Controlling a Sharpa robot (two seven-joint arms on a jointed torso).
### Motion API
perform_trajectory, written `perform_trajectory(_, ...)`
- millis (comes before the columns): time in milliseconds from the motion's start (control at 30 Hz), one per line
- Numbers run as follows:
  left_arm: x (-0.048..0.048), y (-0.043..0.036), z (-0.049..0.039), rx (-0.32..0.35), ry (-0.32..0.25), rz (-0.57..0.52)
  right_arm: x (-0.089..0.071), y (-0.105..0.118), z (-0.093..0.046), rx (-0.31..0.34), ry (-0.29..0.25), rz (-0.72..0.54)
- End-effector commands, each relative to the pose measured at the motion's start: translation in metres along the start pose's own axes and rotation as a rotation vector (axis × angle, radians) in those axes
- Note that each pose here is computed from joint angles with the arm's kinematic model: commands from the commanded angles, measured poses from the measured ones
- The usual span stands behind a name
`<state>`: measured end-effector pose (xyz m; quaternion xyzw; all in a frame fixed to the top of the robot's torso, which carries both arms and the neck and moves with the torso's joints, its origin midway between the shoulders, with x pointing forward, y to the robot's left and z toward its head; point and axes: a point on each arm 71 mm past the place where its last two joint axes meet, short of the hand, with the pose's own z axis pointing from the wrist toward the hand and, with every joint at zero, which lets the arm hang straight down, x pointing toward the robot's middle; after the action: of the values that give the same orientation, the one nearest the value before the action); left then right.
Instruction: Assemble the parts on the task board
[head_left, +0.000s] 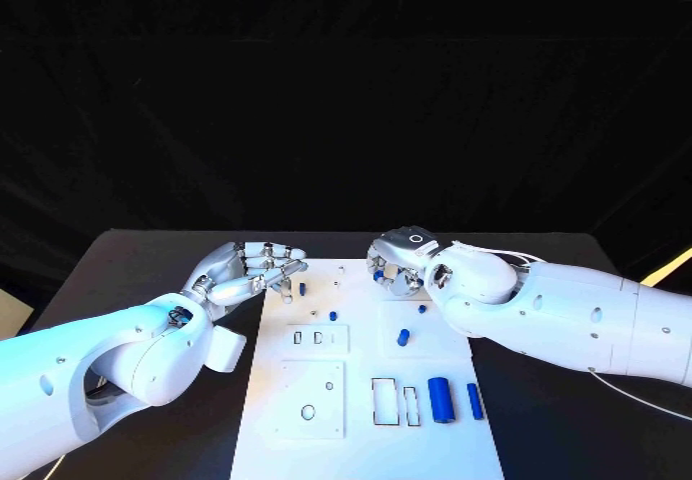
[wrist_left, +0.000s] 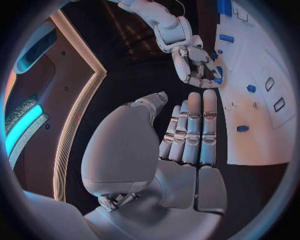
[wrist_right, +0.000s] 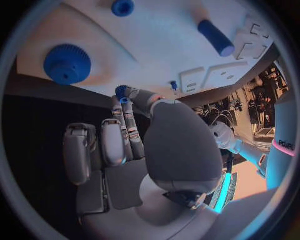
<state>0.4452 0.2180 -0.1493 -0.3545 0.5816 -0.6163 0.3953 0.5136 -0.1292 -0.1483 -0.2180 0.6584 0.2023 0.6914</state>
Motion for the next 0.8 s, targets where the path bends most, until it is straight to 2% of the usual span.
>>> perform_trajectory(33, 0.0028, -0.0014, 0.001, 0.008, 0.021, -0.009, -0.006, 0.001, 0.005, 0.042, -0.075, -0.017)
perform_trajectory(367, 0.0065, -0.0016, 0.0023, 0.011, 0.031, -0.014, -0.006, 0.014, 0.024, 0.033, -0.111, -0.012)
perform_trajectory(800, 0.0076, -0.0014, 0.0036, 0.011, 0.036, -0.015, -0.001, 0.028, 0.038, 0.015, -0.129, 0.005)
